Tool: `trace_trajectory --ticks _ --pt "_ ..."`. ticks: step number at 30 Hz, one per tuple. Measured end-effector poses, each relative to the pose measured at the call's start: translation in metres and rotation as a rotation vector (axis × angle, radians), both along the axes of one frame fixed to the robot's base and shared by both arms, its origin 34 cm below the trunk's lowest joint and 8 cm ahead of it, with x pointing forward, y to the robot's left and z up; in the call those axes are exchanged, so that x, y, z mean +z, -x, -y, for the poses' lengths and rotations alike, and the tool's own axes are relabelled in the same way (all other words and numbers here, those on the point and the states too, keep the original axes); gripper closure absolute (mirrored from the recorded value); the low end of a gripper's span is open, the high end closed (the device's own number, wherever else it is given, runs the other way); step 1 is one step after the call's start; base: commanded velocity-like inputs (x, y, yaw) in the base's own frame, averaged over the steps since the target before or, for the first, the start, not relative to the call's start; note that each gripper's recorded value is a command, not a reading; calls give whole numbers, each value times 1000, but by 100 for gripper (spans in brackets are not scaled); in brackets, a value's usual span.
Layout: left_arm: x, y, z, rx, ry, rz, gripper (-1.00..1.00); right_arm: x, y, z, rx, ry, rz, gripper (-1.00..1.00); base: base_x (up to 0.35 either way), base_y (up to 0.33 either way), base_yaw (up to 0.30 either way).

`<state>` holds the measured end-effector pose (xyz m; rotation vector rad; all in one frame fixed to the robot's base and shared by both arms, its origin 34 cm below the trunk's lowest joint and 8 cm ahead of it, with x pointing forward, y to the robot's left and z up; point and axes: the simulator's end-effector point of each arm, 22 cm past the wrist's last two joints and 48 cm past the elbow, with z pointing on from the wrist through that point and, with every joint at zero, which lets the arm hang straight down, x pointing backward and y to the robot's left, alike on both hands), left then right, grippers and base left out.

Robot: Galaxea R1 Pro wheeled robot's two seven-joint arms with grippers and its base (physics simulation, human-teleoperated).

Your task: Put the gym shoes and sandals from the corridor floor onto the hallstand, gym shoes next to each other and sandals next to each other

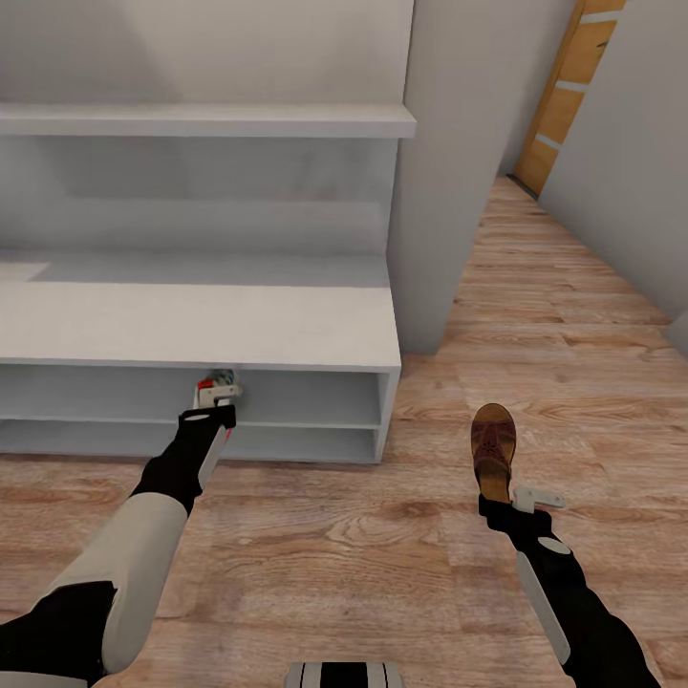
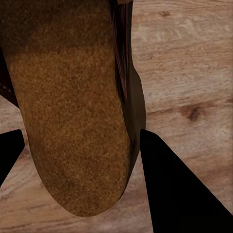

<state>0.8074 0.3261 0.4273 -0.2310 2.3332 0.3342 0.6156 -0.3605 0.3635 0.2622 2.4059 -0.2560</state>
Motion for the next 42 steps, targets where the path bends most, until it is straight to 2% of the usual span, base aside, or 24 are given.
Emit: trace_trajectory --ticks 8,21,32,42 --pt "1 -1 0 1 -1 13 100 0 0 0 0 0 0 100 7 0 0" --pt "1 -1 1 0 1 12 100 0 0 0 0 0 0 100 137 0 0" --pt "-17 11 3 -2 6 -28 100 0 0 0 0 0 0 100 4 0 0" --pt "-20 11 3 -3 4 -8 100 0 0 0 0 0 0 100 0 0 0"
